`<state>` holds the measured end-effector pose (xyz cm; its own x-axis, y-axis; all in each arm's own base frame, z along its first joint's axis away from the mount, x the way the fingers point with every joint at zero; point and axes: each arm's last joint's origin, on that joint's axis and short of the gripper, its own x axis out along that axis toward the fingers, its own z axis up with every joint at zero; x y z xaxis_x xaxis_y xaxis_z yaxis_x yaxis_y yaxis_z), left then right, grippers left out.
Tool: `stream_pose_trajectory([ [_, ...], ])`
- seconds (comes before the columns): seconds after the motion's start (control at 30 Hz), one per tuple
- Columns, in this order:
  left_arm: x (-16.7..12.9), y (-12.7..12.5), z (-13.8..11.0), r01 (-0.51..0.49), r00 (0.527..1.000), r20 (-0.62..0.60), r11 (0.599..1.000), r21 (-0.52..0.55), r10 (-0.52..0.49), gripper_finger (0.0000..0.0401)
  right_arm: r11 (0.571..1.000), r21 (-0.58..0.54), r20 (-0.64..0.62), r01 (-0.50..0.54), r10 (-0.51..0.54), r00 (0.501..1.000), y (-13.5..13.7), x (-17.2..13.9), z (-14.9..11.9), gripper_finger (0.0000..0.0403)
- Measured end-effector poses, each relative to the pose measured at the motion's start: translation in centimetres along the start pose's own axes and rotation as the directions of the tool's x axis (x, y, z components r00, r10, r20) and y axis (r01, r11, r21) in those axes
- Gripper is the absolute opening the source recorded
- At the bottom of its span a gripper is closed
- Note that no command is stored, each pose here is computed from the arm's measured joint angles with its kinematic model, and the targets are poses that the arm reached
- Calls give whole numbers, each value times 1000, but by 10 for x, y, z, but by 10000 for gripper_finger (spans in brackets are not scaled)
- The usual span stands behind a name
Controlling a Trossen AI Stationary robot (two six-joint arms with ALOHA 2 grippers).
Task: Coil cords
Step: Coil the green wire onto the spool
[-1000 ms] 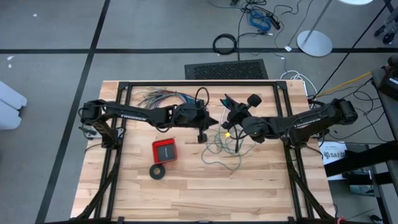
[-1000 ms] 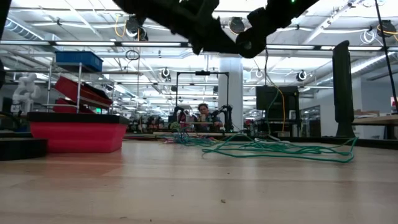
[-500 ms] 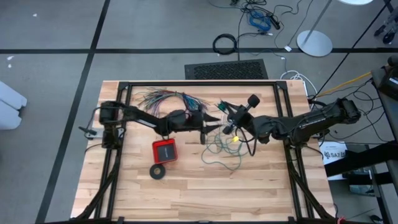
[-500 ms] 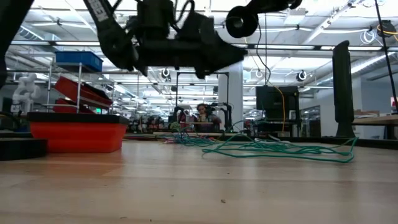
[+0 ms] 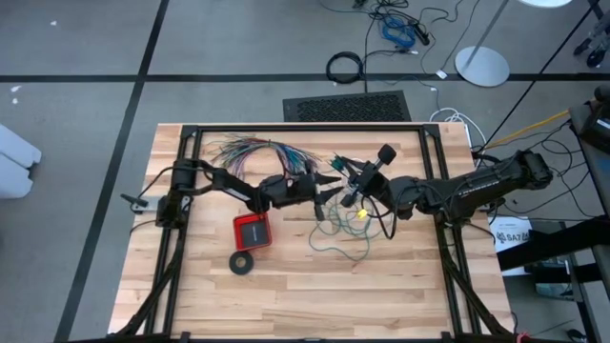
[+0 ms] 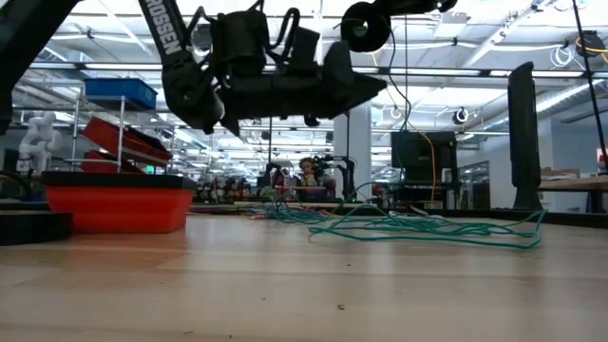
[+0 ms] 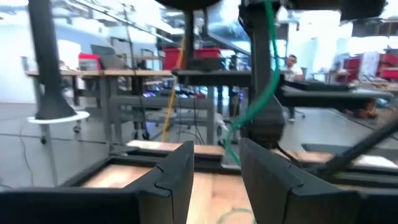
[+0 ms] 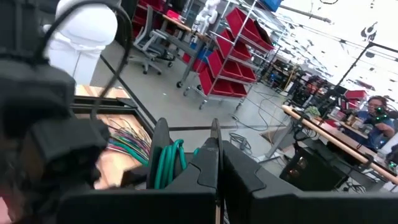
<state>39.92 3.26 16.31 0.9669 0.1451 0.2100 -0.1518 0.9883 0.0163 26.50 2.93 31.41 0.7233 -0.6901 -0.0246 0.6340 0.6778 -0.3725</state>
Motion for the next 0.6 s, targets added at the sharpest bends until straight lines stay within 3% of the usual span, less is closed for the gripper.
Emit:
stream_pose_trajectory([
  [0.43, 21, -4, 2, 37, 999, 22, 999, -28, -37, 137, 1000, 15, 24, -18, 18, 1000, 0, 0, 2, 0],
  [0.6, 25, -2, 3, -20, 1000, -1, 999, -28, 20, 137, 1000, 16, 27, -18, 17, 999, 0, 0, 3, 0],
])
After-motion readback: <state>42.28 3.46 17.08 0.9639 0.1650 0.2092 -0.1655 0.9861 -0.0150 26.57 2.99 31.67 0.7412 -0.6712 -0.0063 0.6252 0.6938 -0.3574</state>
